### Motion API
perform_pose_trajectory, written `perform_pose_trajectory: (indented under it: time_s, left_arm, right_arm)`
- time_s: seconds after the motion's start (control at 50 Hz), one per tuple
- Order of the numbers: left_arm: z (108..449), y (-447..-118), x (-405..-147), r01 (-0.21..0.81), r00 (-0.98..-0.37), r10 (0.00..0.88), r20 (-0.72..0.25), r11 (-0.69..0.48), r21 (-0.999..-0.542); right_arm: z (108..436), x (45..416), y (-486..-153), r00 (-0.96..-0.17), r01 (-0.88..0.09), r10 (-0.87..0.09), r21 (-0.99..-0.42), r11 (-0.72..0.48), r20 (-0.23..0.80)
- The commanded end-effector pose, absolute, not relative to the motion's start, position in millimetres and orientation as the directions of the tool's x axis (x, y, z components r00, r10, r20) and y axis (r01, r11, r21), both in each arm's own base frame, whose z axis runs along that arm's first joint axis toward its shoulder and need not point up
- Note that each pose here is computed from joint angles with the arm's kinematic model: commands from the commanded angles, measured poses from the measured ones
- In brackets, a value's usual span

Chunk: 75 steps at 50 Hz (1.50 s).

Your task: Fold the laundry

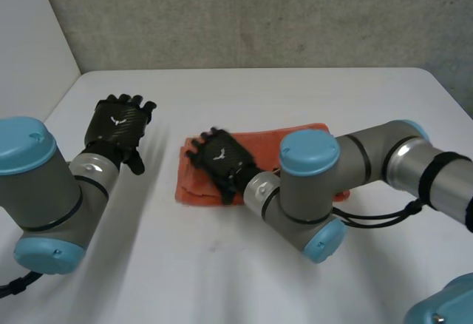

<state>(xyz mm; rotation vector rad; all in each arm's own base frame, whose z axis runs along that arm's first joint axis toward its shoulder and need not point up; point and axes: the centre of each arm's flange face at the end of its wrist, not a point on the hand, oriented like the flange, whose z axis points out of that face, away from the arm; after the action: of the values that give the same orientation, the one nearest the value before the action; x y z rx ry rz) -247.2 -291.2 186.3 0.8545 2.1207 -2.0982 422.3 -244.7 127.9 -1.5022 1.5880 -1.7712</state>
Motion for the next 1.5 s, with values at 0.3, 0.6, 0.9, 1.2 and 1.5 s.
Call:
perform_pose_trajectory:
  time_s: [0.3, 0.6, 0.9, 1.2, 1.5]
  left_arm:
    - [185.4, -267.1, -329.8, 0.347, -0.743, 0.538, -0.399, -0.201, -0.916]
    - [193.4, -269.2, -301.7, 0.35, -0.783, 0.49, -0.382, -0.16, -0.923]
    - [202.4, -287.6, -271.9, 0.295, -0.881, 0.362, -0.306, -0.088, -0.952]
    - [198.5, -277.7, -325.3, 0.237, -0.83, 0.495, -0.256, -0.103, -0.966]
    - [124.8, -276.9, -320.9, 0.341, -0.828, 0.532, -0.177, 0.227, -0.912]
  right_arm:
    - [120.6, 246.1, -316.3, -0.789, -0.453, -0.544, -0.869, 0.201, 0.285]
    - [184.6, 317.3, -322.9, -0.72, -0.38, -0.593, -0.92, -0.096, 0.36]
    - [124.3, 436.9, -205.4, -0.33, -0.383, -0.85, -0.881, -0.278, 0.411]
    - [181.7, 370.3, -288.2, -0.739, -0.186, -0.663, -0.982, 0.028, 0.121]
    - [121.6, 369.6, -309.6, -0.709, -0.292, -0.705, -0.913, 0.284, 0.008]
